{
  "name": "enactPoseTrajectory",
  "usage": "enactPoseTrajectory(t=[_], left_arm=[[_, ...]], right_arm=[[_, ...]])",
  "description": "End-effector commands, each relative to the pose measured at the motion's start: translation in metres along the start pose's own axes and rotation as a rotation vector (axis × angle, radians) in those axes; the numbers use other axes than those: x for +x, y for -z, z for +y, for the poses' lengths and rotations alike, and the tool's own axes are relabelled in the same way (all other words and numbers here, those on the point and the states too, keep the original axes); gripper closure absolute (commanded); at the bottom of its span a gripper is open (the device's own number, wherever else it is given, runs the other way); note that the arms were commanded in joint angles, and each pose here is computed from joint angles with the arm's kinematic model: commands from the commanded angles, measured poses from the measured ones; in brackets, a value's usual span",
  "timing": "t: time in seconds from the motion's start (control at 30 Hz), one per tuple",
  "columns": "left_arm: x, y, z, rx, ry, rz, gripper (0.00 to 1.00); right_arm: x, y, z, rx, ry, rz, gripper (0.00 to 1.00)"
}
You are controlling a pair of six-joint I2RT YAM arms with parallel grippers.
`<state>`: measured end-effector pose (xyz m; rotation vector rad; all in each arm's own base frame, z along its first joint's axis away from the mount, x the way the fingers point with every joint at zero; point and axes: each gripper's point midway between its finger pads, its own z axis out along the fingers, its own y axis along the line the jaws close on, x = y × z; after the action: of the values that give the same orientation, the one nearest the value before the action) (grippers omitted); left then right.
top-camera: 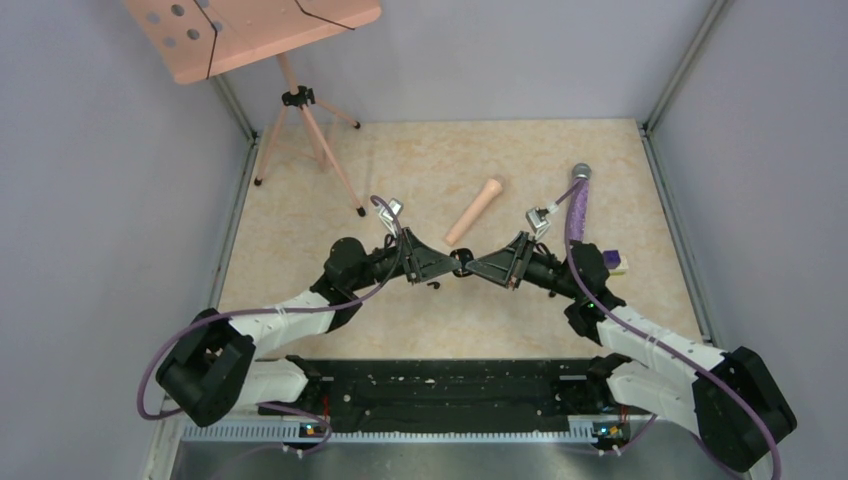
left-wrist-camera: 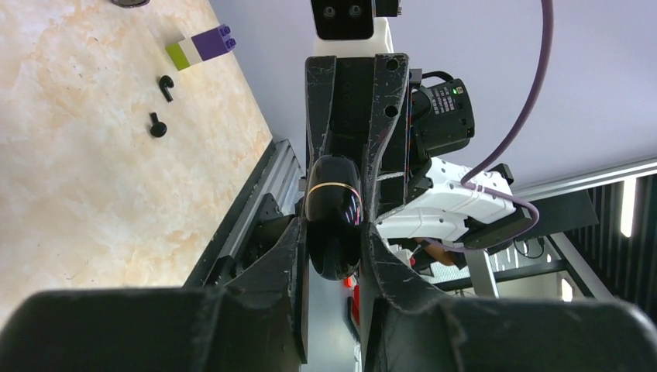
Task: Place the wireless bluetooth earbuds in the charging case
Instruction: Pass from the right arm to the left
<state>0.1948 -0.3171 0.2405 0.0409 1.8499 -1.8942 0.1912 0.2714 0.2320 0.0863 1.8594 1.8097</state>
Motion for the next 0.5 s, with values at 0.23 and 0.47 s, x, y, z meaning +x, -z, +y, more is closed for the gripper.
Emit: enactPoseTrajectory(t=[0.23,0.47], left_arm=[[-0.003,0.004,-0.042,0.127,-0.073,0.000,1.00],[-0.004,0.006,-0.051,0.145,-0.082,-0.009,1.00]], right_arm=[[-0.011,0.002,-0.011,0.036,-0.015,-0.065,1.00],[-0.008,0.003,-0.025,0.077,-0.028,-0.059,0.86]])
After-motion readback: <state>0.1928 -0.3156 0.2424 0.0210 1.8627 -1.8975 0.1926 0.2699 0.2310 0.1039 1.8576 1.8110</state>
